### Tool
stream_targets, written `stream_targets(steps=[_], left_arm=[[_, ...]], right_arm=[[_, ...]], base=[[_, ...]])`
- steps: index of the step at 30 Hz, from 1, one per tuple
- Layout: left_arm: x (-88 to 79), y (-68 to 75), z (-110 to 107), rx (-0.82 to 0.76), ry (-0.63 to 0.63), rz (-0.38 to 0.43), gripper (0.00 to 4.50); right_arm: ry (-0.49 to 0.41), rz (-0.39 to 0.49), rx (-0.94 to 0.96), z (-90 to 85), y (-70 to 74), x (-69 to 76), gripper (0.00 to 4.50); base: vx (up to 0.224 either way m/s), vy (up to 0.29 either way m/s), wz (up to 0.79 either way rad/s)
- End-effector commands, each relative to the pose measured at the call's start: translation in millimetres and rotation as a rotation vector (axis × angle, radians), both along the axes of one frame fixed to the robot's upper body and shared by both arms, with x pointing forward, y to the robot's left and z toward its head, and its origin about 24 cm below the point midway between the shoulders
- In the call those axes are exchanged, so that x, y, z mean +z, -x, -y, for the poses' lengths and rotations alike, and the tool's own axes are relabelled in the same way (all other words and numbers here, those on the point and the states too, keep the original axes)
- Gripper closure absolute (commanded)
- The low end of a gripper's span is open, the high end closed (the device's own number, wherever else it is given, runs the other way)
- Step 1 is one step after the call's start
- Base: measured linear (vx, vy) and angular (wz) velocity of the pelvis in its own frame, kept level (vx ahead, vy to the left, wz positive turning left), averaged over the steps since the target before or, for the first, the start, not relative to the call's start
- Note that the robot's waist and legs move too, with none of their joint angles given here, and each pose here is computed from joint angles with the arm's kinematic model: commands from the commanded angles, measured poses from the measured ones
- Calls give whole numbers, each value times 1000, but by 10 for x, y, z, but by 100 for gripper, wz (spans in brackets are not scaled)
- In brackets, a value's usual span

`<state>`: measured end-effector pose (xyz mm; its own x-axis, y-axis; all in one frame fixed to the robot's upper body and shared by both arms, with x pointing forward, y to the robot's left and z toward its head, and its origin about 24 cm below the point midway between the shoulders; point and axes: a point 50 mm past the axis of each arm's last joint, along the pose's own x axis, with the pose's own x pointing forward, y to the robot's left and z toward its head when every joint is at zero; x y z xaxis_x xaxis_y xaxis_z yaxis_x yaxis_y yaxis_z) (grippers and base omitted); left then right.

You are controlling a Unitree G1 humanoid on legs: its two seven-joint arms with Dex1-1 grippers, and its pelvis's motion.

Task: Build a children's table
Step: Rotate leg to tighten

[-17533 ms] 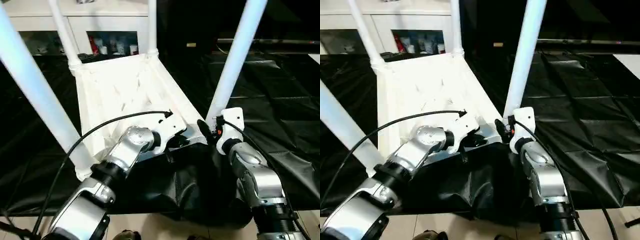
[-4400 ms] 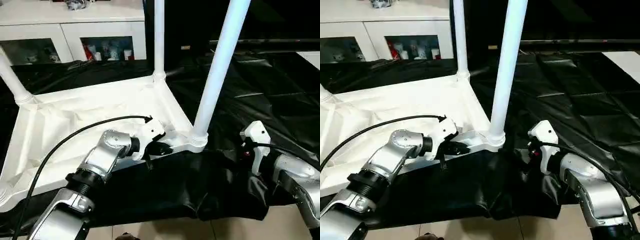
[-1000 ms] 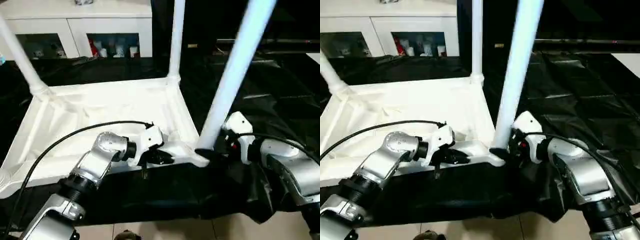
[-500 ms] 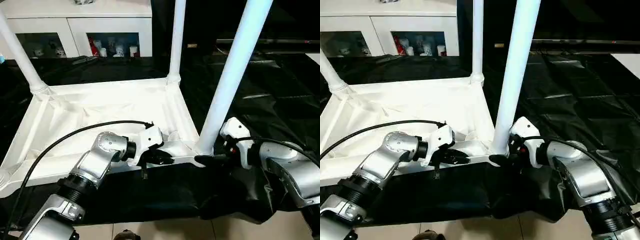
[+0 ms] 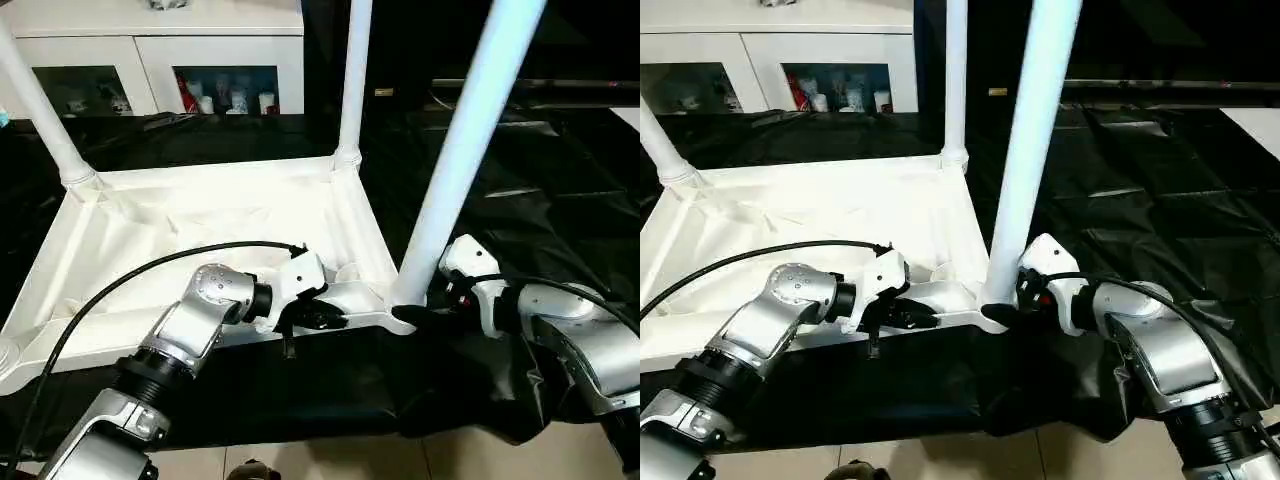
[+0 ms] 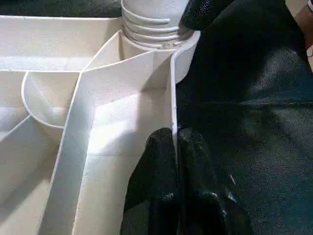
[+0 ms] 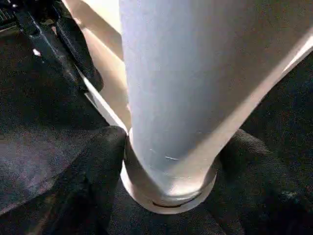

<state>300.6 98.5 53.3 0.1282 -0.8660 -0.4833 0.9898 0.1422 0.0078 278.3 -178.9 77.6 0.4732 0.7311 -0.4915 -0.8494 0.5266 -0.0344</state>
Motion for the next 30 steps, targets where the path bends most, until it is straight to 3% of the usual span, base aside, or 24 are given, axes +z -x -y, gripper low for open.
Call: stream_targets(steps=[1, 4, 10, 16, 19, 23, 26, 30], left_arm=[[103, 4, 76, -27, 53, 33, 450], [95, -12, 78, -3, 54, 35, 450], [101, -162, 164, 159, 72, 58, 450], [136, -408, 402, 448, 107, 83, 450], [123, -501, 519, 582, 97, 119, 450], [125, -519, 572, 592, 77, 162, 450], [130, -493, 600, 535, 66, 188, 450], [119, -493, 572, 521, 60, 196, 450]], right_arm=[[17, -5, -5, -20, -11, -45, 176], [9, 1, -29, -23, -30, -67, 184], [-102, 22, -220, -74, -146, -152, 187], [-182, 25, -622, -196, -377, -330, 188], [-210, 20, -795, -383, -466, -456, 189], [-212, 49, -807, -578, -489, -467, 189], [-266, 55, -763, -707, -490, -415, 189], [-313, 76, -751, -712, -515, -359, 153]], base=[[0, 0, 0], [0, 0, 0], [0, 0, 0], [0, 0, 0], [0, 0, 0], [0, 0, 0], [0, 0, 0], [0, 0, 0]])
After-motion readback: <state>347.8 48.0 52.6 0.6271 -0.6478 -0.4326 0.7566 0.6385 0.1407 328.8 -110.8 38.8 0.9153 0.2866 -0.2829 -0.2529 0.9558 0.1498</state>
